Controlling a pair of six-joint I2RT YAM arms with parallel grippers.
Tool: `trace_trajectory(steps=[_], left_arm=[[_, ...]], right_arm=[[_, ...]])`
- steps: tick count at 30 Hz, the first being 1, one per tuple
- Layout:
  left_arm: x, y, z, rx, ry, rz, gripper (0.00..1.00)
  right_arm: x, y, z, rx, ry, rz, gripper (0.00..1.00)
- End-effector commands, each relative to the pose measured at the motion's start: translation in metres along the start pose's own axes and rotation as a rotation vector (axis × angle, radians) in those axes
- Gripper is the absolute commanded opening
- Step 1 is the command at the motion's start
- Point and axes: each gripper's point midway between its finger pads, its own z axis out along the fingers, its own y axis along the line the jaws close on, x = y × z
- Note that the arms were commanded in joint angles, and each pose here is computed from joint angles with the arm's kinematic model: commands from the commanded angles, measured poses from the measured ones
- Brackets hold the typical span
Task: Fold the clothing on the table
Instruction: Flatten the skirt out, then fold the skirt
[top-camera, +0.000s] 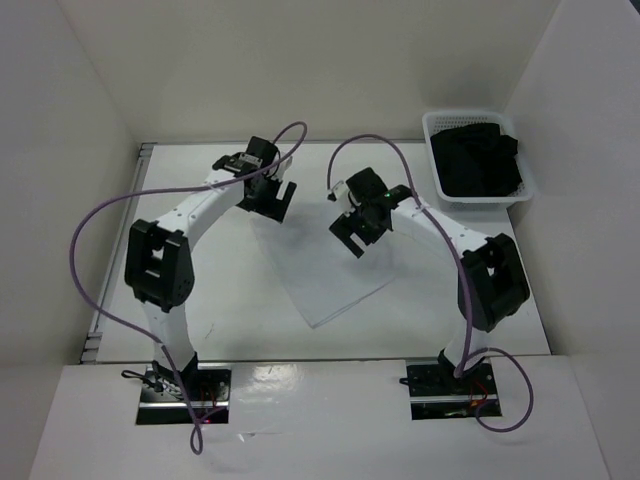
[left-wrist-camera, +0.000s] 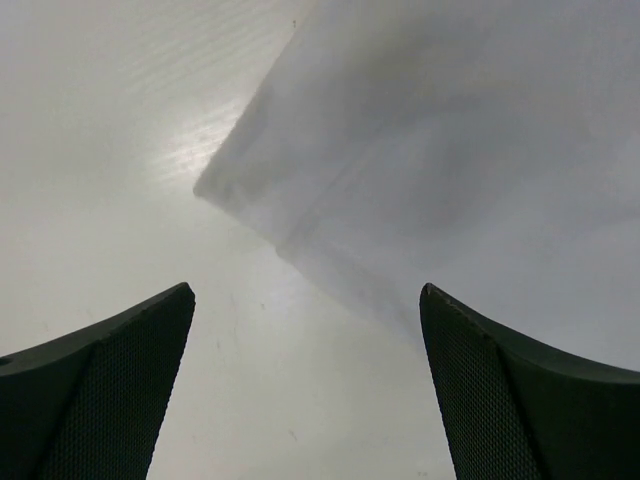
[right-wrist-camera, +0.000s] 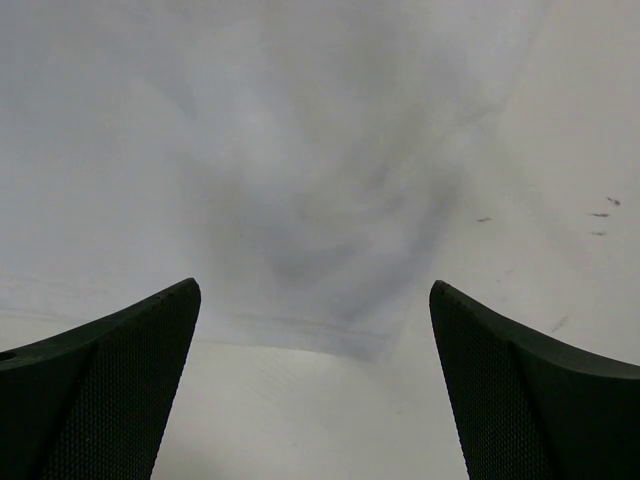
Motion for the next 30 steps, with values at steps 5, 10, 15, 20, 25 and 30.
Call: trace_trajectory(steps=[5,10,15,20,25,30], left_arm=[[0.046,0.042,-0.005,-0.091,-0.021,-0.160,0.96],[0.060,0.065,0.018,-0.002,0.020,-0.289,0.79],[0.057,0.066,0.042,0.095,0.012,-0.352,0.71],[0.048,0.037,0.063,0.315,0.034,-0.392,0.64],[0.049,0.025,0.074,0.411,0.051,-0.408,0.63],[0.043,0.038,0.080,0.426,0.031,-0.433,0.63]], right_arm=[[-0.045,-0.060,0.019,0.063,-0.091,0.096,0.93],[-0.057,-0.059,0.029,0.041,-0.101,0.113,0.89],[-0.054,-0.057,0.024,0.042,-0.109,0.122,0.89],[-0.042,-0.059,0.026,0.069,-0.091,0.124,0.89],[-0.040,-0.060,0.024,0.078,-0.086,0.125,0.89],[-0.042,-0.060,0.025,0.081,-0.095,0.125,0.89]])
